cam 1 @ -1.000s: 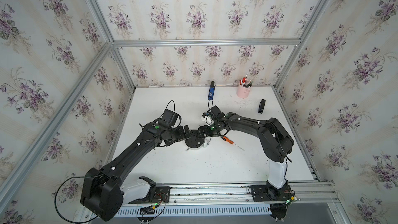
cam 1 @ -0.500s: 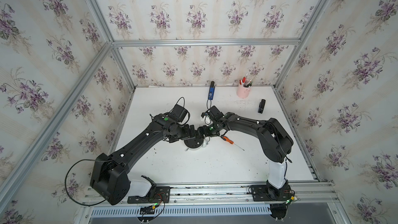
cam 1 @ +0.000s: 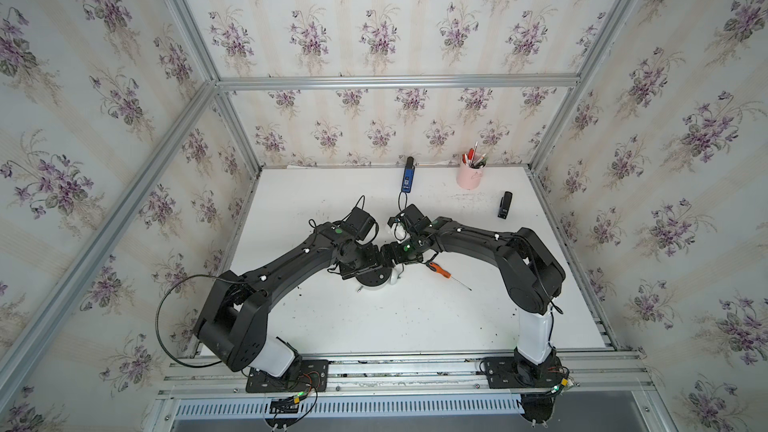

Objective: Remove the battery from the alarm
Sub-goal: Remove the cover from the alarm.

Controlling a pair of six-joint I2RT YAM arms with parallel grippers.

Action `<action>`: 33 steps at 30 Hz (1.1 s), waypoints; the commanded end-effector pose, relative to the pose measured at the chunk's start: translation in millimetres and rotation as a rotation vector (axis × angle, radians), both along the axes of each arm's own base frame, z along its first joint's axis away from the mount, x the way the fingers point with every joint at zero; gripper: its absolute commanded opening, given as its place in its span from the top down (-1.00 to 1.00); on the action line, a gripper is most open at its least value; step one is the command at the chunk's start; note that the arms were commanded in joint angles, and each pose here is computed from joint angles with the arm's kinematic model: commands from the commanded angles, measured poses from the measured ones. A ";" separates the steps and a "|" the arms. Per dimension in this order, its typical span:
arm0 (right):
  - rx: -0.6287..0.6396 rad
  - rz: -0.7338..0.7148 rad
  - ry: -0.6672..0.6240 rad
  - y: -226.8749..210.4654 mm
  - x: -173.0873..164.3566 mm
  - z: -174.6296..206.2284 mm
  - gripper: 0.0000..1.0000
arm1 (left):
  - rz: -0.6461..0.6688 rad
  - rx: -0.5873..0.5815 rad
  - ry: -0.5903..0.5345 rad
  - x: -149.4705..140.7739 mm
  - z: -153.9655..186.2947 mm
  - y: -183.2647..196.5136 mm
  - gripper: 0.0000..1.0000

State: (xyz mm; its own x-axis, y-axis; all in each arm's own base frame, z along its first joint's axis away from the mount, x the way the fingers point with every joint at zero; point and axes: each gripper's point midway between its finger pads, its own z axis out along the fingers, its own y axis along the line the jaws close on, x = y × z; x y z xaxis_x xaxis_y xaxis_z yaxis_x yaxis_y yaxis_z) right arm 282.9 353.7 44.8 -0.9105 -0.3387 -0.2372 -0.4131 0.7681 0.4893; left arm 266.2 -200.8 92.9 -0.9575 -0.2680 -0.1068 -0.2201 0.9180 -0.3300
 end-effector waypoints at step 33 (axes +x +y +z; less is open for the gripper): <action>-0.111 -0.017 0.022 -19.5 -7.4 -21.2 -0.77 | -0.029 0.257 0.074 3.0 -33.4 20.8 -0.31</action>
